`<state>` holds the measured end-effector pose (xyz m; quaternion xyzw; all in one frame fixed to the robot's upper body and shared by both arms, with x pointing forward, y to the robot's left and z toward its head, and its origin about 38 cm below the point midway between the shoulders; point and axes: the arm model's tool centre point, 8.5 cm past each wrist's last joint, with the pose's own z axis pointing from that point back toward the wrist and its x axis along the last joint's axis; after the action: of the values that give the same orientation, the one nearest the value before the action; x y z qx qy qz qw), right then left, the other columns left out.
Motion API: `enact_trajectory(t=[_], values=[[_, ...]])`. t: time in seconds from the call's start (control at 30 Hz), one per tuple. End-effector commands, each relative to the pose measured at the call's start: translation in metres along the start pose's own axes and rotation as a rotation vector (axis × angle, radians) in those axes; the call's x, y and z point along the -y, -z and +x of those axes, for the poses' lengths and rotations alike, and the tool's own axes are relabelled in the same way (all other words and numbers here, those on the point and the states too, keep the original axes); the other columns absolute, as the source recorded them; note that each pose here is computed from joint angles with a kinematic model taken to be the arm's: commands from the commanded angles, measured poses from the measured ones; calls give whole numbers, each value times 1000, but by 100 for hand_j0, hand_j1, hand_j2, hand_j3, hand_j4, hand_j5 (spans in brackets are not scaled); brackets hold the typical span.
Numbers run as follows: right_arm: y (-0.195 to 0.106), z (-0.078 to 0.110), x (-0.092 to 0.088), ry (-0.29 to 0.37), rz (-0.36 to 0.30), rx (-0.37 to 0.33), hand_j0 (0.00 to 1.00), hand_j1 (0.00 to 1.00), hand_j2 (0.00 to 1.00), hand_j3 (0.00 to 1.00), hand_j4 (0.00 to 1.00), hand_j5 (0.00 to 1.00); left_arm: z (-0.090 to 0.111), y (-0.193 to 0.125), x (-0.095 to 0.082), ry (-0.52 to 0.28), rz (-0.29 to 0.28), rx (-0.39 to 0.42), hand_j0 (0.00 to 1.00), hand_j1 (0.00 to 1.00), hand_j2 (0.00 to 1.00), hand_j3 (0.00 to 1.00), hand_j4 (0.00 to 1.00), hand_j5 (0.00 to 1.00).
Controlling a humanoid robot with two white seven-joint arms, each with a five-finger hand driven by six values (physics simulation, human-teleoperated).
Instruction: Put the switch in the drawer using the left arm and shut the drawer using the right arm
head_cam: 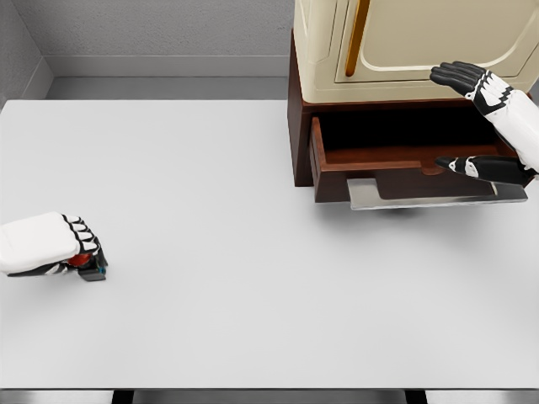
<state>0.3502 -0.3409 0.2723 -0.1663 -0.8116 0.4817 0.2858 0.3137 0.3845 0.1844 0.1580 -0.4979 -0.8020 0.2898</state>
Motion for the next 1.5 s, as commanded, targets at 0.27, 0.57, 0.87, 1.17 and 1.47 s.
enact_trajectory(t=[0.27,0.57,0.87,1.17,1.47], values=[[-1,-1,0,5,-2,-4,100,100,100,100,100,100,-2,2,-7,-5,30,-1,49,49,49,49,49,49],[-1,-1,0,5,-2,-4,100,100,100,100,100,100,-5,5,-21,1,78,-3,49,49,49,49,49,49],[-1,-1,0,6,-2,-4,100,100,100,100,100,100,-5,14,-37,19,142,8,49,49,49,49,49,49],[-1,-1,0,6,-2,-4,100,100,100,100,100,100,-3,22,-47,28,185,22,49,49,49,49,49,49],[-1,-1,0,6,-2,-4,100,100,100,100,100,100,-1,31,-59,39,232,36,49,49,49,49,49,49]])
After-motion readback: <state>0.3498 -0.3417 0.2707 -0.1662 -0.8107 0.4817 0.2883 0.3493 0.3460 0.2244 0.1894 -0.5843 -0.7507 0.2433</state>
